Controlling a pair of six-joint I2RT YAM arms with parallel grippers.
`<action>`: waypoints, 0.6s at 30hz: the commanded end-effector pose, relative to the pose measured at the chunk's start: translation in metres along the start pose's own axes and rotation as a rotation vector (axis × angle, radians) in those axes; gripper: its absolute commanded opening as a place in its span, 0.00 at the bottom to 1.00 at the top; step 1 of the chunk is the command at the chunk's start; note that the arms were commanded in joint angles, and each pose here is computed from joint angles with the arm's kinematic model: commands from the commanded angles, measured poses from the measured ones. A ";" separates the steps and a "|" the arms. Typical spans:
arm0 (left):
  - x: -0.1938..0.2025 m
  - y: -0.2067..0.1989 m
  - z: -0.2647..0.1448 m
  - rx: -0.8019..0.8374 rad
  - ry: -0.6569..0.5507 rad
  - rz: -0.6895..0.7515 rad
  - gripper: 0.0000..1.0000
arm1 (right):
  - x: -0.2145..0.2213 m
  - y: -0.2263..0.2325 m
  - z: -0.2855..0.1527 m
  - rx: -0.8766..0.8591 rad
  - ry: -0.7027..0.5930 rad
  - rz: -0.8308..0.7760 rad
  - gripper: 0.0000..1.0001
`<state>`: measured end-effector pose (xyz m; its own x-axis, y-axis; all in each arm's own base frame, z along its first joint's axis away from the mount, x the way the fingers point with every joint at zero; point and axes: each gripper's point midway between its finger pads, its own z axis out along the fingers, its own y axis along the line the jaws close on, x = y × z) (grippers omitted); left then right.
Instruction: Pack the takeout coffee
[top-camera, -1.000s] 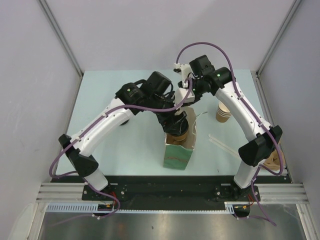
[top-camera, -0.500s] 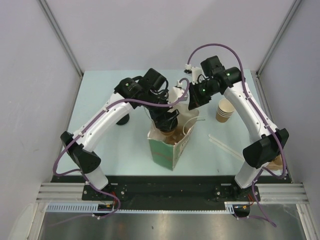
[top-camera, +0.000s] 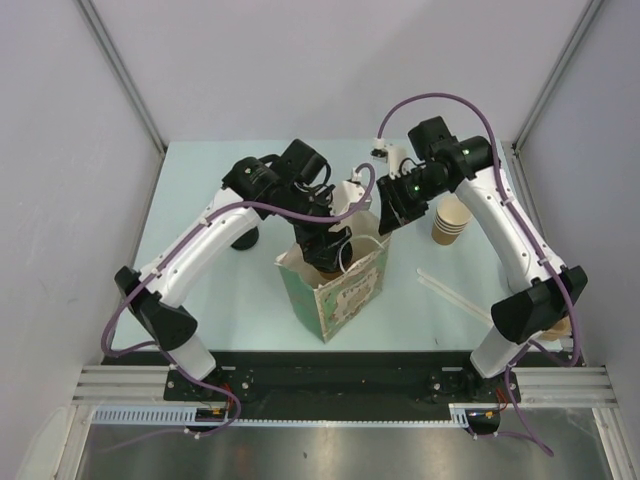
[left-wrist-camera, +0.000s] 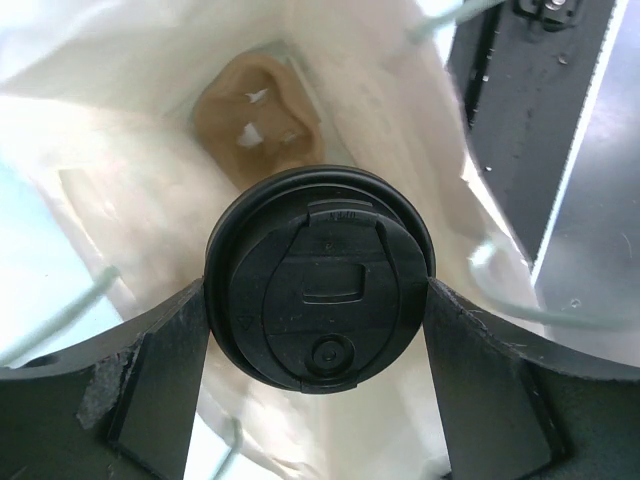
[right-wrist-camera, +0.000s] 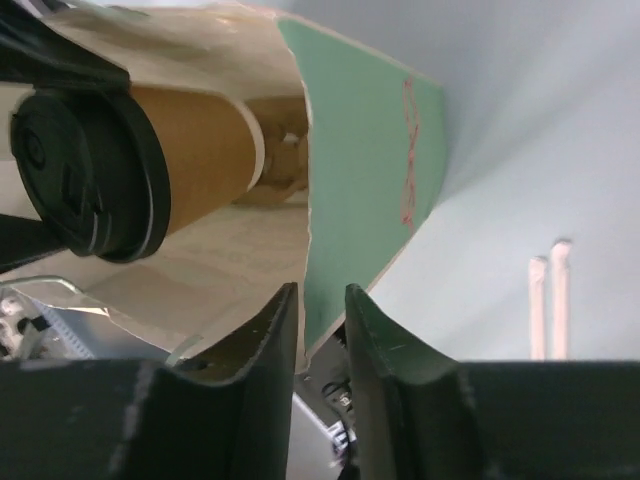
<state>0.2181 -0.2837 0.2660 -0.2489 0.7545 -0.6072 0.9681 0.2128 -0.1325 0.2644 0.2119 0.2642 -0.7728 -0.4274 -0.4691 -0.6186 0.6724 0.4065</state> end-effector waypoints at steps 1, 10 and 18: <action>-0.008 -0.020 -0.017 0.054 -0.079 0.076 0.07 | -0.028 0.003 -0.019 0.001 -0.075 -0.117 0.37; 0.001 -0.022 -0.007 0.046 -0.043 0.075 0.07 | -0.088 -0.001 -0.003 -0.016 -0.183 -0.345 0.67; 0.011 -0.021 0.008 0.040 -0.030 0.067 0.08 | -0.097 0.027 0.027 -0.143 -0.177 -0.505 0.67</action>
<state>0.1978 -0.2804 0.2405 -0.2288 0.7839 -0.5772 0.9727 0.1607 -0.1673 0.3324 0.2639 0.2852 -0.4876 -0.5517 -0.6767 -0.8556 0.4563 0.2445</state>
